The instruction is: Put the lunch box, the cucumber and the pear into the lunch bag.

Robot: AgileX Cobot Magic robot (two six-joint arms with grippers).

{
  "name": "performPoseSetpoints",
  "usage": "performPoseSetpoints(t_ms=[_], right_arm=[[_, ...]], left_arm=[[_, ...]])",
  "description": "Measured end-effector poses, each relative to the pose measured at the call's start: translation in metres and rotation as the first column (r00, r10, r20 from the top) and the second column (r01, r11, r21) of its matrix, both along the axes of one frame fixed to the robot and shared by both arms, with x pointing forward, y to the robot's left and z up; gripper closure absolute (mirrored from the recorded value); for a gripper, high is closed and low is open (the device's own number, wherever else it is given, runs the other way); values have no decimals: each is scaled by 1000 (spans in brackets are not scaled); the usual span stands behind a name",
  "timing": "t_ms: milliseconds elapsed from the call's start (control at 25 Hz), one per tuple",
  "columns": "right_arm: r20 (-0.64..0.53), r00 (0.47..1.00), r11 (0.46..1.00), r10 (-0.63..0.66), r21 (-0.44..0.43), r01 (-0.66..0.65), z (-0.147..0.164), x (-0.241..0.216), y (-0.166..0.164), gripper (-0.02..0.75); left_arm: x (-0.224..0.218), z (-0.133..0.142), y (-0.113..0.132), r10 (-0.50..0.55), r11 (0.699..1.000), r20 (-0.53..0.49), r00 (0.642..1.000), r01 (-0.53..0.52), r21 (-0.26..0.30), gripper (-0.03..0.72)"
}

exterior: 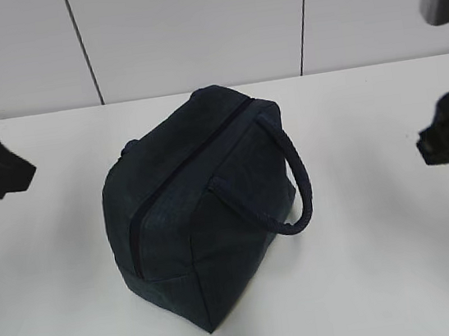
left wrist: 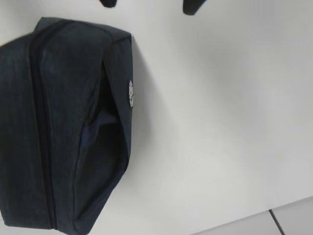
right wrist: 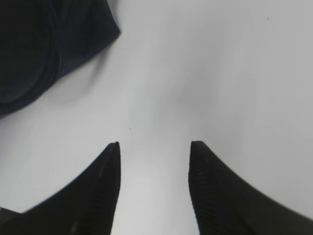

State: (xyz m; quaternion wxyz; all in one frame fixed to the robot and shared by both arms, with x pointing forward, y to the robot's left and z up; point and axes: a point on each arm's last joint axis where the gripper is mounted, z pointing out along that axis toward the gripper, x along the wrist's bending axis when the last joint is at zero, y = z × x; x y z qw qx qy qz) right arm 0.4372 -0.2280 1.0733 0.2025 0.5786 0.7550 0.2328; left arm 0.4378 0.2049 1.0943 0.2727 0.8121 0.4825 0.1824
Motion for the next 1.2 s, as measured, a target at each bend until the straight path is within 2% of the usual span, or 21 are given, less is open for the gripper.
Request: performPoseSetpoints(t_ms=[160, 360, 600, 720, 960, 1200], right_arm=[[72, 997, 1000, -11, -16, 12, 1, -54, -26, 377], [108, 994, 999, -31, -33, 35, -5, -109, -52, 377], [97, 994, 998, -56, -29, 59, -19, -151, -70, 377], [100, 993, 998, -59, -10, 60, -25, -166, -76, 377], [209, 975, 997, -68, 60, 57, -26, -194, -86, 377], [302, 952, 996, -46, 84, 22, -29, -212, -93, 379]], left_arm=[[-40, 3, 20, 21, 999, 15, 1000, -21, -25, 445], [-95, 3, 47, 26, 999, 46, 999, -24, -45, 465], [-151, -2, 74, 37, 996, 98, 994, -29, -80, 468], [-168, -11, 83, 39, 996, 111, 993, -30, -83, 469], [-189, -33, 93, 48, 995, 124, 991, -37, -93, 469], [-209, -34, 103, 61, 987, 241, 969, -23, -159, 469]])
